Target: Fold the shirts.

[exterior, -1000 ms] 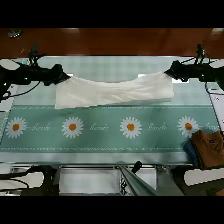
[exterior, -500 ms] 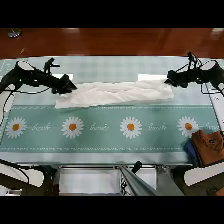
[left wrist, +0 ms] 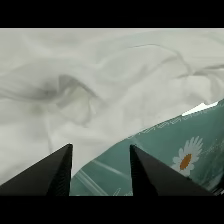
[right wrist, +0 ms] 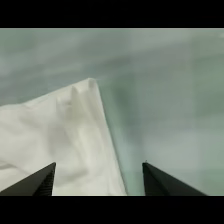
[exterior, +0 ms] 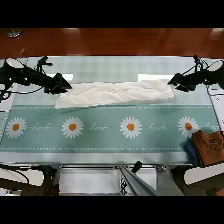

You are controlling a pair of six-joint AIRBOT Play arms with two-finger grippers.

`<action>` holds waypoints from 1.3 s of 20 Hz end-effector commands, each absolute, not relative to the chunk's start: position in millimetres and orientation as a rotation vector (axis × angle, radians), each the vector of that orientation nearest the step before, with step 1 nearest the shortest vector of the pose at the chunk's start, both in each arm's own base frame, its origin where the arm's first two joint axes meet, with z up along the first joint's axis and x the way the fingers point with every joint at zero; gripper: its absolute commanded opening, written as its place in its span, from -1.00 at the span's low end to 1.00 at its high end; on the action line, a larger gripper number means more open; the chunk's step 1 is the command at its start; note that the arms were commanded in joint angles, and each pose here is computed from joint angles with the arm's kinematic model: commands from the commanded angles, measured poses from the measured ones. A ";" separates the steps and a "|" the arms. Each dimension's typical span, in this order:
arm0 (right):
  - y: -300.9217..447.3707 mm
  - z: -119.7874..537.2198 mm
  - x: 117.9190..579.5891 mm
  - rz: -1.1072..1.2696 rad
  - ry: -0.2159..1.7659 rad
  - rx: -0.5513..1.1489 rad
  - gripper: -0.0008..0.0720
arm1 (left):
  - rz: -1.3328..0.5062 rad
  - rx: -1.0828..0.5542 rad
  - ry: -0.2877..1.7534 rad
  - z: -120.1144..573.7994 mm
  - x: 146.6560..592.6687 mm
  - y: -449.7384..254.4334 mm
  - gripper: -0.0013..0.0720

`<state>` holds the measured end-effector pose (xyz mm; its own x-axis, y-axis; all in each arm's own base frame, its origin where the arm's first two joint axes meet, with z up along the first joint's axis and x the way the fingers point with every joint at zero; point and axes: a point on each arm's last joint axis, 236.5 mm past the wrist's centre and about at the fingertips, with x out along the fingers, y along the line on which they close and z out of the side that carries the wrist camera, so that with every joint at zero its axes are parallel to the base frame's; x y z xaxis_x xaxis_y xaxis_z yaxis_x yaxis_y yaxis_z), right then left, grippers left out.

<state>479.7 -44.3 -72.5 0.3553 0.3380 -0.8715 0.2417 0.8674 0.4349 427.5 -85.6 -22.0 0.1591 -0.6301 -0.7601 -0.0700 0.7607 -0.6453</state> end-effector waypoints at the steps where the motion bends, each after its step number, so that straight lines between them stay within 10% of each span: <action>1: -57.6 -65.4 470.7 0.098 1.222 0.696 0.71 | -0.451 -0.595 1.291 13.2 428.6 -84.6 0.26; 11: 30.0 -107.3 487.0 0.261 1.288 0.925 0.66 | -0.512 -0.519 1.131 83.4 422.2 -108.6 0.24; 12: 35.8 -105.4 492.9 0.265 1.266 0.908 0.36 | -0.520 -0.511 1.126 86.9 420.5 -111.9 0.23; 14: 41.6 -88.8 500.5 0.284 1.221 0.900 -0.91 | -0.532 -0.501 1.120 91.0 418.3 -117.2 0.23; 16: 41.9 -55.1 507.2 0.318 1.149 0.874 -0.92 | -0.553 -0.500 1.114 93.9 417.6 -127.2 0.23; 20: 50.5 40.1 501.6 0.399 1.000 0.753 -0.92 | -0.588 -0.456 1.005 103.7 435.0 -173.6 -0.82; 26: 80.5 156.8 437.7 0.443 0.896 0.487 -0.92 | -0.705 -0.412 0.922 96.6 426.9 -298.3 -0.91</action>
<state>469.9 70.7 113.1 0.5259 0.5993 -0.6035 -0.1048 0.7499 0.6532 430.5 -245.3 100.0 0.3935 -0.6845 -0.6137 0.3283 0.7282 -0.6016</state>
